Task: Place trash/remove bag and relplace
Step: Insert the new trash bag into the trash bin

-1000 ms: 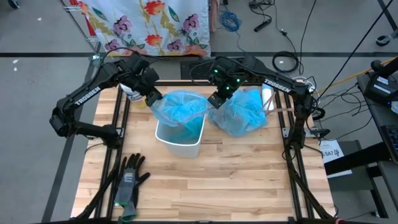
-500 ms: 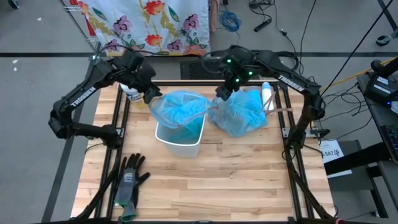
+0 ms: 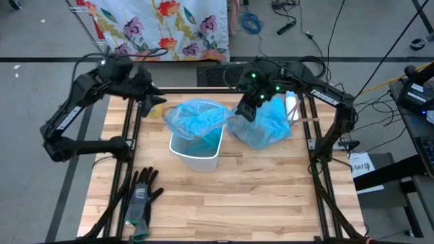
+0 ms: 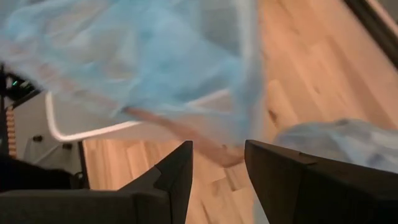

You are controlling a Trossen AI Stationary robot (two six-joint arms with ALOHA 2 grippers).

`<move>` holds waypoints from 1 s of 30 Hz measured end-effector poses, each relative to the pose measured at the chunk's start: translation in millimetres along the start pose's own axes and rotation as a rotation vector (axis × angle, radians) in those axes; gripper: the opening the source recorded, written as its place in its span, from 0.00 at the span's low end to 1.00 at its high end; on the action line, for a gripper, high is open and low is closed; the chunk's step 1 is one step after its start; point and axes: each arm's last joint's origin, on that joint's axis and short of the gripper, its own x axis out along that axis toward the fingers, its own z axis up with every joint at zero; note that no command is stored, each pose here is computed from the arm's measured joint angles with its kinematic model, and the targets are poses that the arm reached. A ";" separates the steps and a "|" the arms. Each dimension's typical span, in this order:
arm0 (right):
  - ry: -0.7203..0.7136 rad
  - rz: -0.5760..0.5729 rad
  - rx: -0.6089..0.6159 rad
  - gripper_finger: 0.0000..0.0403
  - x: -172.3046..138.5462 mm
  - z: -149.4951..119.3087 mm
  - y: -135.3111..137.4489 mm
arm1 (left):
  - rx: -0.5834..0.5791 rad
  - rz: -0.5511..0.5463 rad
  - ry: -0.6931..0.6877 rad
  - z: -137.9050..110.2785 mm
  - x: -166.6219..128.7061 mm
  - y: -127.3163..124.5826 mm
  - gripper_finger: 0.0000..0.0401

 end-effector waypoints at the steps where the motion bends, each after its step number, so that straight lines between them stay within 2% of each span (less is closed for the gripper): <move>1: 0.001 0.008 -0.013 0.35 1.2 -0.7 4.2 | 0.012 -0.004 -0.014 -1.0 -4.4 -3.6 0.40; 8: -0.050 0.080 -0.105 0.35 5.2 -3.4 36.7 | 0.086 -0.067 -0.086 -8.4 -27.2 -25.8 0.40; 13: -0.123 0.132 -0.198 0.35 4.4 -3.2 57.6 | 0.146 -0.171 -0.079 -12.2 -24.0 -34.2 0.40; 18: -0.173 0.071 -0.436 0.35 6.6 -6.5 72.5 | 0.153 -0.211 -0.038 -16.0 -12.4 -36.0 0.40; 21: -0.221 0.082 -0.528 0.35 6.5 -5.1 80.5 | 0.162 -0.221 -0.013 -16.1 -5.5 -35.7 0.40; 26: -0.279 0.044 -0.594 0.34 5.8 -2.1 84.9 | 0.210 -0.238 0.004 -13.5 3.1 -36.1 0.40; 30: -0.280 0.042 -0.596 0.30 5.9 -1.9 84.7 | 0.215 -0.247 0.024 -12.0 9.5 -36.5 0.40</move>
